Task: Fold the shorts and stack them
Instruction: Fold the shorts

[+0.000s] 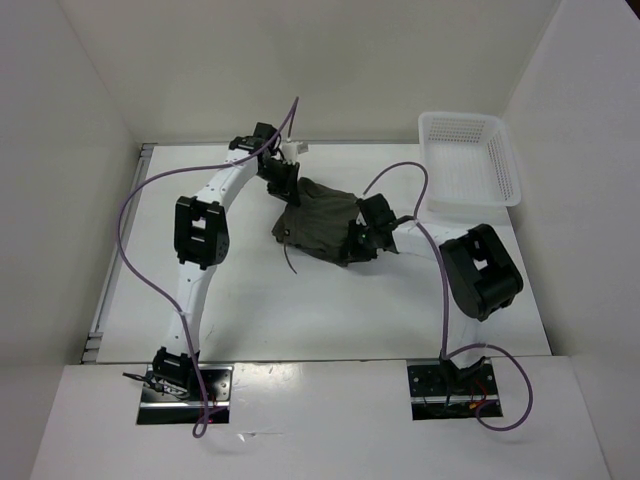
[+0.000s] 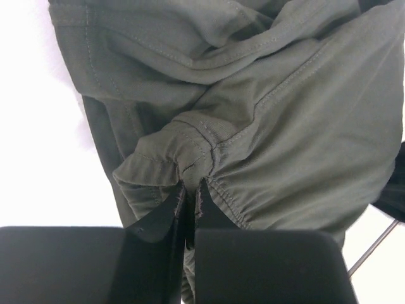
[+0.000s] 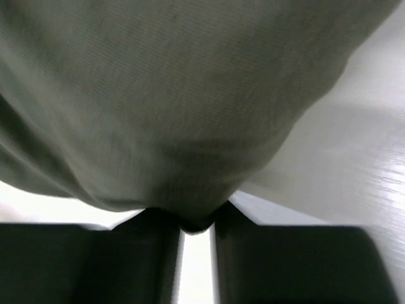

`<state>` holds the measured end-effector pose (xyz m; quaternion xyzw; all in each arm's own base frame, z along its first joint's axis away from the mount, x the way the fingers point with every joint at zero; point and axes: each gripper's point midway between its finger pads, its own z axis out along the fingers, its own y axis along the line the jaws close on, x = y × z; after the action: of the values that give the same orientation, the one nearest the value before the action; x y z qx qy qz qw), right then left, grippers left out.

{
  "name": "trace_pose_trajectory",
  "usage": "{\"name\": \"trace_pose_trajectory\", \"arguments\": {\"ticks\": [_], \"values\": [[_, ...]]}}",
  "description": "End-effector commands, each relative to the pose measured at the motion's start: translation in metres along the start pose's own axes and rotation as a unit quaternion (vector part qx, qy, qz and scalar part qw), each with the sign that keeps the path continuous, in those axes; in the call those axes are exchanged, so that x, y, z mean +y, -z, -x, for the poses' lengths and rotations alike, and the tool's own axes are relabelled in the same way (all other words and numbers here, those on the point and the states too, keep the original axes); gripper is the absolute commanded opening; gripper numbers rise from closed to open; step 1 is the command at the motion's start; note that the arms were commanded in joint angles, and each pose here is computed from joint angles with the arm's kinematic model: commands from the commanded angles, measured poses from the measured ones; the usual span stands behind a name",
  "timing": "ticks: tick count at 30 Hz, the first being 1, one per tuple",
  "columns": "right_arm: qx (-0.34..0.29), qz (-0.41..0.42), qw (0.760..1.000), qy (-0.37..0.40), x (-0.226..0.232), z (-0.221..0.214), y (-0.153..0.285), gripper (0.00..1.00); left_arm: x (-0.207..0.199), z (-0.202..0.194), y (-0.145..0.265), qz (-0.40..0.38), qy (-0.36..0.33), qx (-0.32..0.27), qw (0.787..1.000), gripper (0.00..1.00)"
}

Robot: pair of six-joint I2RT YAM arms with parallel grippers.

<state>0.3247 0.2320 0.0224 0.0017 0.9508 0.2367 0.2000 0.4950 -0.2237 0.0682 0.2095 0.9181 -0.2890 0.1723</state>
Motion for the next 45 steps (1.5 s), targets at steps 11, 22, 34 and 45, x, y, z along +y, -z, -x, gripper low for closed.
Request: {"name": "trace_pose_trajectory", "arguments": {"ticks": [11, 22, 34, 45], "values": [[-0.019, -0.047, 0.994, 0.094, -0.07, 0.047, 0.025, 0.0, 0.037, 0.055, 0.057, 0.043, -0.018, -0.102, 0.994, 0.0], [-0.008, -0.01, 0.981, 0.195, -0.076, 0.071, 0.022, 0.26, 0.039, 0.054, 0.042, 0.036, -0.021, -0.1, 0.994, 0.02], [-0.044, 0.022, 0.966, 0.256, -0.045, 0.086, 0.071, 0.61, -0.008, 0.096, 0.105, 0.032, -0.075, -0.172, 0.982, 0.84], [-0.231, -0.023, 0.968, 0.098, 0.016, 0.23, 0.091, 0.68, -0.071, 0.005, 0.119, -0.041, -0.019, -0.057, 0.997, 0.58]]}}
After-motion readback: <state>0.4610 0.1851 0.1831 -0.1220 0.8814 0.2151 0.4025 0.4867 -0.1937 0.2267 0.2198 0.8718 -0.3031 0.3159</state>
